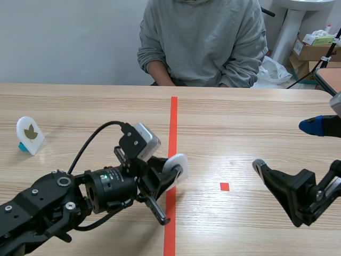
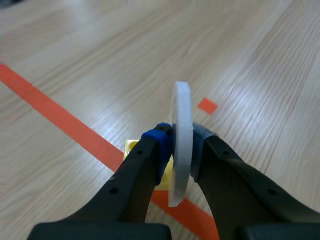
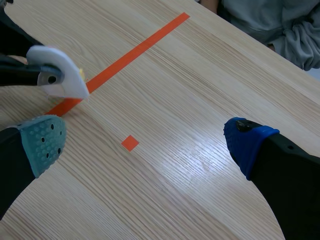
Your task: Do the leaf sorting experiment
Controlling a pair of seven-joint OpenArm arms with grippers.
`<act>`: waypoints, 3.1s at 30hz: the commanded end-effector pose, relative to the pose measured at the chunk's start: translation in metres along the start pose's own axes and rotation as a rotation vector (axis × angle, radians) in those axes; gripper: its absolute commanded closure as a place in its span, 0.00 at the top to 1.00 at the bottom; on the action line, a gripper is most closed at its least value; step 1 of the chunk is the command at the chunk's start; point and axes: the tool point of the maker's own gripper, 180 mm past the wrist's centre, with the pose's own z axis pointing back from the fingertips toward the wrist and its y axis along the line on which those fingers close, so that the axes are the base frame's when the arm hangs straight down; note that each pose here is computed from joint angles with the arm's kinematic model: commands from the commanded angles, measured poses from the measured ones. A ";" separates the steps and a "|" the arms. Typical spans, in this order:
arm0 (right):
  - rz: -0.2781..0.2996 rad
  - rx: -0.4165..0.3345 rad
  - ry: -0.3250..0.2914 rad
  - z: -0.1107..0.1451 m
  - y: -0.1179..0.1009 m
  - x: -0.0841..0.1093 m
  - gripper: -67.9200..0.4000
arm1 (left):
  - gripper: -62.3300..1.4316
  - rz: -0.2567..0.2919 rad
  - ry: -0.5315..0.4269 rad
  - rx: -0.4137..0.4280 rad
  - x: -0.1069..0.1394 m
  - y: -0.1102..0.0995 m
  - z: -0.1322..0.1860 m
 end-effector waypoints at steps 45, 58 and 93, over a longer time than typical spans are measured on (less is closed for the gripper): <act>0.001 -0.014 -0.033 0.000 -0.006 0.009 1.00 | 0.09 0.324 0.049 0.938 -0.059 0.244 0.207; 0.001 -0.014 -0.034 0.000 -0.006 0.009 1.00 | 0.09 0.276 0.107 0.975 -0.069 0.246 0.211; 0.001 -0.014 -0.033 0.000 -0.006 0.008 1.00 | 1.00 0.141 0.024 0.870 0.002 0.228 0.206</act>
